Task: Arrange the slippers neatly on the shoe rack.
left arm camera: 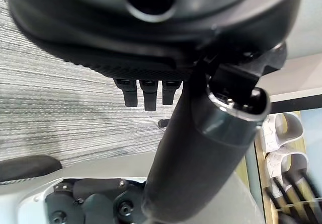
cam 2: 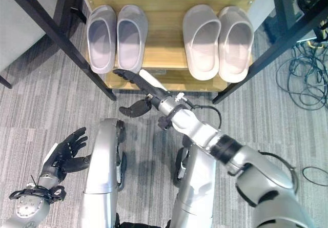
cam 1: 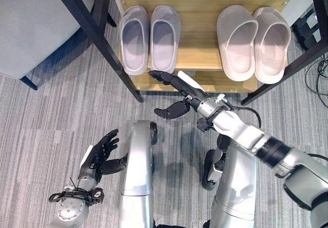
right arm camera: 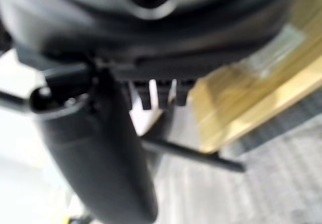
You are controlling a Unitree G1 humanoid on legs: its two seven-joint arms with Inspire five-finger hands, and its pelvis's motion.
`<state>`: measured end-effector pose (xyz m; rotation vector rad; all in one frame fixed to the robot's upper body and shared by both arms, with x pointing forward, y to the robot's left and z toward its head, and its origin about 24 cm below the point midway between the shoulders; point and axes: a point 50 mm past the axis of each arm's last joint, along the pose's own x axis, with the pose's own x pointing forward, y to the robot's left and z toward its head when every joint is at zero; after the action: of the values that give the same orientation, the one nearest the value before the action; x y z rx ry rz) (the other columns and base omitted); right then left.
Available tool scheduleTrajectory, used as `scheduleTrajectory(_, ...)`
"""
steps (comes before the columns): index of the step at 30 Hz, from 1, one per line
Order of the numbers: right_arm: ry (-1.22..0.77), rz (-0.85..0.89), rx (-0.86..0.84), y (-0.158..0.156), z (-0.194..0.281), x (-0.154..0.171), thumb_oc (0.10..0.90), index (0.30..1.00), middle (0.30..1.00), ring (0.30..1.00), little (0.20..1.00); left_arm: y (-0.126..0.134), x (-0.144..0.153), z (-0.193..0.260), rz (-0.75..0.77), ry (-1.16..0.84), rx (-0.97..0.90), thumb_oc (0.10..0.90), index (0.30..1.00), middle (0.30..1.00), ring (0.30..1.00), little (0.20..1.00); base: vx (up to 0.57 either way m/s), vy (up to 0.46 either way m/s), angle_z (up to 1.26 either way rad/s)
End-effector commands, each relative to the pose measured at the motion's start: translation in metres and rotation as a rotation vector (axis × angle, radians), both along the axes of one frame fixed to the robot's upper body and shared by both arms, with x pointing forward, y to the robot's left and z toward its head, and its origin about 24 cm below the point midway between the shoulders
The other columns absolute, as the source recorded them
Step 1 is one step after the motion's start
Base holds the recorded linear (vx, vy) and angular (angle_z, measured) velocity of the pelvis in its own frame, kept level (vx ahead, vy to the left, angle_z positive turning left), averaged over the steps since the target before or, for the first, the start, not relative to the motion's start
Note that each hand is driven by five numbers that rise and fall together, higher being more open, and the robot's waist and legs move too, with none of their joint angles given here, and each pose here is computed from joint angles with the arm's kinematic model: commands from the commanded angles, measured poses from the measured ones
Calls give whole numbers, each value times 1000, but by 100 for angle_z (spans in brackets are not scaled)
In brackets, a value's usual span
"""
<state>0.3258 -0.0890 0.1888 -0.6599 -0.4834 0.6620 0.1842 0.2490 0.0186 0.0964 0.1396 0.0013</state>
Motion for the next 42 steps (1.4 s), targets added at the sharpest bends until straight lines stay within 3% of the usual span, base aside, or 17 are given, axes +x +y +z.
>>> scheduleTrajectory(1, -208, 282, 166, 26, 64, -38, 800, 900, 900, 900, 900, -17, 1, 24, -83, -139, -66, 800, 900, 900, 900, 900, 0, 0, 0)
scheduleTrajectory(9, -292, 319, 322, 11, 90, -58, 800, 900, 900, 900, 900, -15, -3, 22, -47, -139, -71, 800, 900, 900, 900, 900, 0, 0, 0)
scheduleTrajectory(18, -432, 199, 316, -26, 100, -67, 800, 900, 900, 900, 900, -6, -1, 22, 43, -188, -70, 800, 900, 900, 900, 900, 25, 19, 0)
scheduleTrajectory(24, -546, 56, 232, -60, 111, -68, 800, 900, 900, 900, 900, 3, 13, 35, 106, -290, -79, 800, 900, 900, 900, 900, 27, -29, -5)
scheduleTrajectory(30, -696, -105, 206, -99, 134, -74, 800, 900, 900, 900, 900, 10, 50, 70, 129, -480, -71, 800, 900, 900, 900, 900, -107, -31, -15)
scheduleTrajectory(35, -638, -250, 189, -122, 107, -65, 800, 900, 900, 900, 900, 6, 66, 78, 85, -507, -61, 800, 900, 900, 900, 900, -82, 29, 10)
scheduleTrajectory(42, -478, -291, 98, -123, 60, -52, 800, 900, 900, 900, 900, 2, 64, 52, 52, -387, -63, 800, 900, 900, 900, 900, -60, -41, 14)
